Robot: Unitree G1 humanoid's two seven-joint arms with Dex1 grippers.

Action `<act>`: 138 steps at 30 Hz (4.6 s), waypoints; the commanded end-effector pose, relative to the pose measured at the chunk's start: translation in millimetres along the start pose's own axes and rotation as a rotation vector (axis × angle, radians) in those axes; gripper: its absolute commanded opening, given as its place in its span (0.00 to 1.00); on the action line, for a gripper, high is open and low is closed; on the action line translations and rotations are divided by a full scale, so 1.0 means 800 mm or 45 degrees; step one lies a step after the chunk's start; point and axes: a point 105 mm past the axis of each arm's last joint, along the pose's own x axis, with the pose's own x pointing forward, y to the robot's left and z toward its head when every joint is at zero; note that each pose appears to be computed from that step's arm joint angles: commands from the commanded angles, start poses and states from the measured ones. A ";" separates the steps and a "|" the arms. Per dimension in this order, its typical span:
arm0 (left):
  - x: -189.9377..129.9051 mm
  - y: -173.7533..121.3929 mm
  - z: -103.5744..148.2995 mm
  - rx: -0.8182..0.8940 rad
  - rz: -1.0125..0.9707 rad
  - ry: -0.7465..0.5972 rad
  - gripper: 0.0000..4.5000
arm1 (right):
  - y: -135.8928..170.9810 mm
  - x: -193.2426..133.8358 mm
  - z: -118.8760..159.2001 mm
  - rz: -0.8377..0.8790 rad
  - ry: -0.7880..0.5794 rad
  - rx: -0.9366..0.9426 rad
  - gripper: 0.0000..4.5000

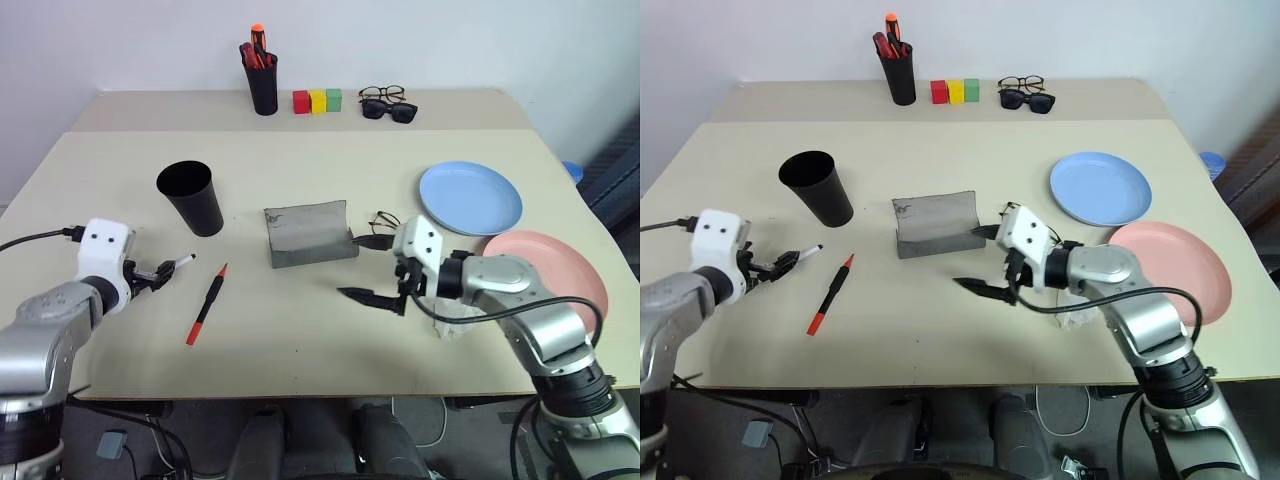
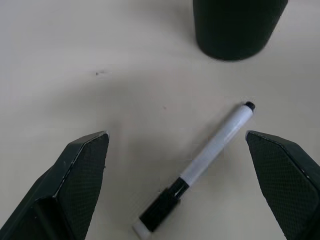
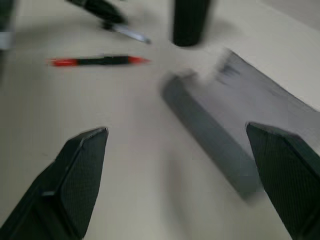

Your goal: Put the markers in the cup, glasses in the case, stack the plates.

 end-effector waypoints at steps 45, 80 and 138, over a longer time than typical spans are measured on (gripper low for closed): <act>-0.024 -0.016 0.218 0.109 0.210 -1.209 0.01 | -0.013 0.068 0.086 -0.211 -0.503 0.043 1.00; -0.053 -0.086 0.060 0.211 -0.301 -0.227 0.98 | -0.035 0.038 0.072 -0.121 -0.420 -0.011 1.00; -0.004 -0.012 0.182 0.030 0.302 -1.122 0.00 | -0.015 0.094 0.065 -0.109 -0.418 0.019 1.00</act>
